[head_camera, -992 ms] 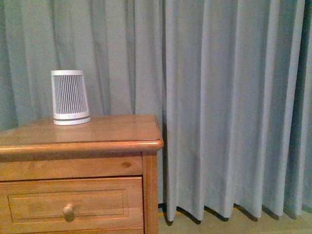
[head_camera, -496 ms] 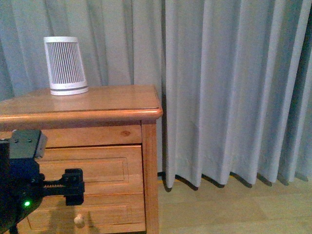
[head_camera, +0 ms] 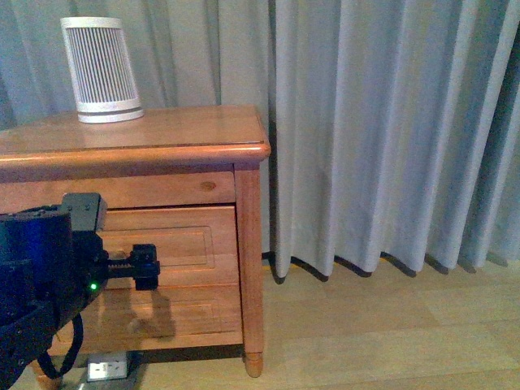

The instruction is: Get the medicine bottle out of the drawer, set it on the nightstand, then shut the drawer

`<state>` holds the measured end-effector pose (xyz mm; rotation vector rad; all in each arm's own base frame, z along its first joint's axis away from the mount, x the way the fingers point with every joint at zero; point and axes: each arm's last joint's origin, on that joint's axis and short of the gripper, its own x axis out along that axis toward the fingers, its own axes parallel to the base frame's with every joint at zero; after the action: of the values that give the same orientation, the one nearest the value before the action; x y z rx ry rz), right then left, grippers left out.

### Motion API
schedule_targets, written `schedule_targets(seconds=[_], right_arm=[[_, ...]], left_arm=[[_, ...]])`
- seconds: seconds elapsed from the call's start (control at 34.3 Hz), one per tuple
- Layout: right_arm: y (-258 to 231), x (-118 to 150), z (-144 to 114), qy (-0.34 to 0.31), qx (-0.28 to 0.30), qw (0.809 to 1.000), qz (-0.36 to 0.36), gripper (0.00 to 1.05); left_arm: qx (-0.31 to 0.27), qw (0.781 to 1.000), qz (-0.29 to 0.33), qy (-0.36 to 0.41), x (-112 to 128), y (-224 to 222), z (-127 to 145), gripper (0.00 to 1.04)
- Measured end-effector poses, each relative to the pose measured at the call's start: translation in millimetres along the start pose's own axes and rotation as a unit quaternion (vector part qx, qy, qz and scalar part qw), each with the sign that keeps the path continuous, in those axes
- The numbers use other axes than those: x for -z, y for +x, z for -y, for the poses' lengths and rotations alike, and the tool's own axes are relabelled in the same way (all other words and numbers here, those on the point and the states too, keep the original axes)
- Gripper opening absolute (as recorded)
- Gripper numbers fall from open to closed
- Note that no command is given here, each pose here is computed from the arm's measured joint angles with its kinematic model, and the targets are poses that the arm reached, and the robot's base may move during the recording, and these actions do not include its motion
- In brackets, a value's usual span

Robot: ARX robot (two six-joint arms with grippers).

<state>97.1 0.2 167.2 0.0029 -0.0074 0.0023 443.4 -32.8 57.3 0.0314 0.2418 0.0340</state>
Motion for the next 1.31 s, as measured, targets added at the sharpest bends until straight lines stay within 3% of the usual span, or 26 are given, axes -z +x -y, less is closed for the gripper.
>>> schedule_targets(seconds=[0.55, 0.61, 0.7, 0.93, 1.31], right_arm=[[0.0, 0.0, 0.0, 0.0, 0.0, 1.0, 0.0, 0.98], [0.0, 0.0, 0.0, 0.0, 0.0, 1.0, 0.0, 0.98], [0.0, 0.0, 0.0, 0.0, 0.0, 1.0, 0.0, 0.98], [0.0, 0.0, 0.0, 0.0, 0.0, 1.0, 0.0, 0.98], [0.0, 0.0, 0.0, 0.0, 0.0, 1.0, 0.0, 0.98]], left_arm=[[0.003, 1.0, 0.013, 0.004, 13.0, 30.8, -3.4, 0.95], [0.002, 1.0, 0.015, 0.005, 12.8, 32.5, -4.3, 0.89], [0.005, 1.0, 0.012, 0.011, 16.4, 35.4, -5.7, 0.68], [0.003, 1.0, 0.009, 0.013, 20.4, 37.6, -8.3, 0.27], [0.009, 0.999, 0.02, 0.028, 22.8, 33.1, -12.5, 0.25]])
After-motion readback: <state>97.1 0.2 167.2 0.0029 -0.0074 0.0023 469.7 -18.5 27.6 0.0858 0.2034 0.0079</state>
